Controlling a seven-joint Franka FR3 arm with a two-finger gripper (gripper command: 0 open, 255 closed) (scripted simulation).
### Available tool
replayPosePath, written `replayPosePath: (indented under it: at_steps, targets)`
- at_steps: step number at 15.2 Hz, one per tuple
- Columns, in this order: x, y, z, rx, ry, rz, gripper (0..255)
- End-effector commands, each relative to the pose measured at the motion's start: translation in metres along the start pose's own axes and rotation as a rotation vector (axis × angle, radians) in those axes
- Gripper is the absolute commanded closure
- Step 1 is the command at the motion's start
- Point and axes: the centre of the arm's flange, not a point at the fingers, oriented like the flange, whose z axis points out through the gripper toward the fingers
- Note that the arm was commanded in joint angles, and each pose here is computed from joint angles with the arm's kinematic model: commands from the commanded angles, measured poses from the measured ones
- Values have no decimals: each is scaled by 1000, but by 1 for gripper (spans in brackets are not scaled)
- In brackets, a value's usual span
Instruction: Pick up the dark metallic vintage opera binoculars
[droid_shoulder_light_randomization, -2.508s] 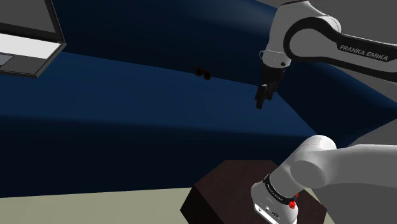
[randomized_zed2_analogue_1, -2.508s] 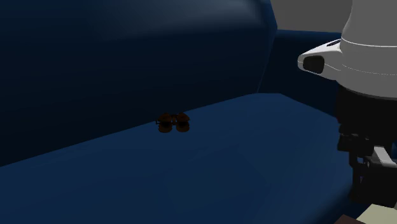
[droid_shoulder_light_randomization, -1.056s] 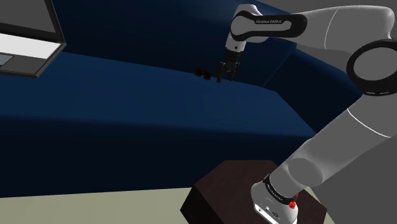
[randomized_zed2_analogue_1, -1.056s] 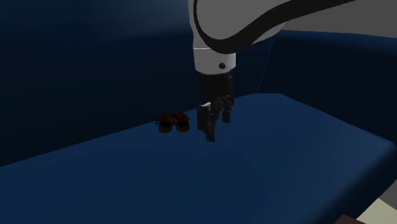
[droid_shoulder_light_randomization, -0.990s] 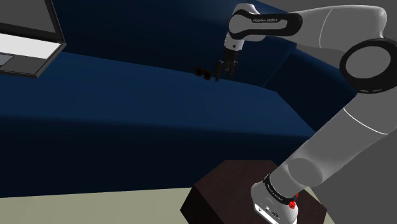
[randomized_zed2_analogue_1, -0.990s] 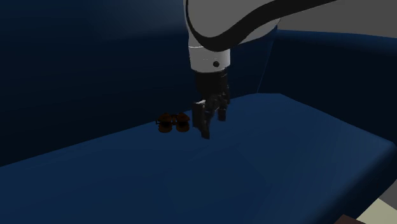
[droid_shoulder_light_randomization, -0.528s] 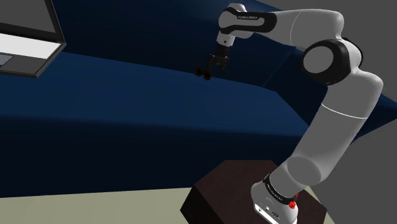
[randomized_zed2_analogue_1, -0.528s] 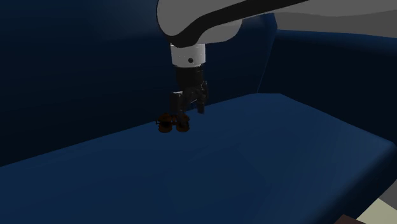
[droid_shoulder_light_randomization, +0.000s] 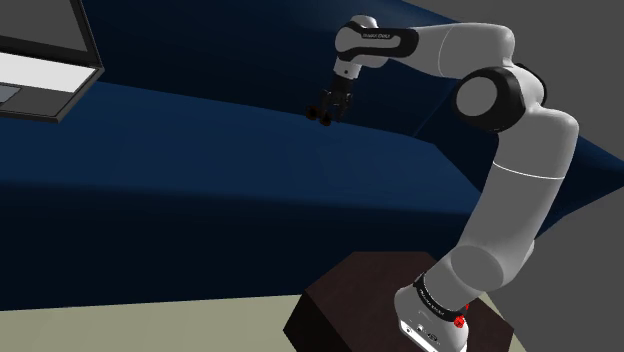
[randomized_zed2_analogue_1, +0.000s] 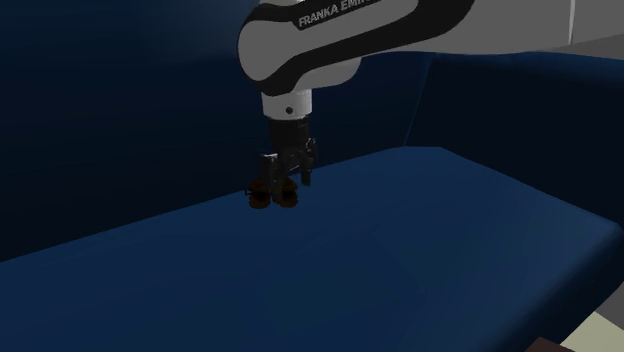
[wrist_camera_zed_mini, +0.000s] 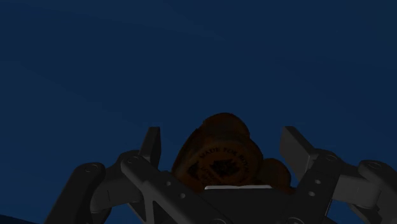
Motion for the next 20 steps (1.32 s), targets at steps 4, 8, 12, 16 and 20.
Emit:
replayPosePath:
  at_steps: [4, 8, 12, 16, 20]
  targets:
    - [1, 0, 14, 0, 0, 0, 255]
    - [1, 0, 14, 0, 0, 0, 255]
    - [1, 1, 14, 0, 0, 0, 255]
    - [-1, -1, -2, 0, 0, 0, 255]
    - [-3, -3, -23, 0, 0, 0, 255]
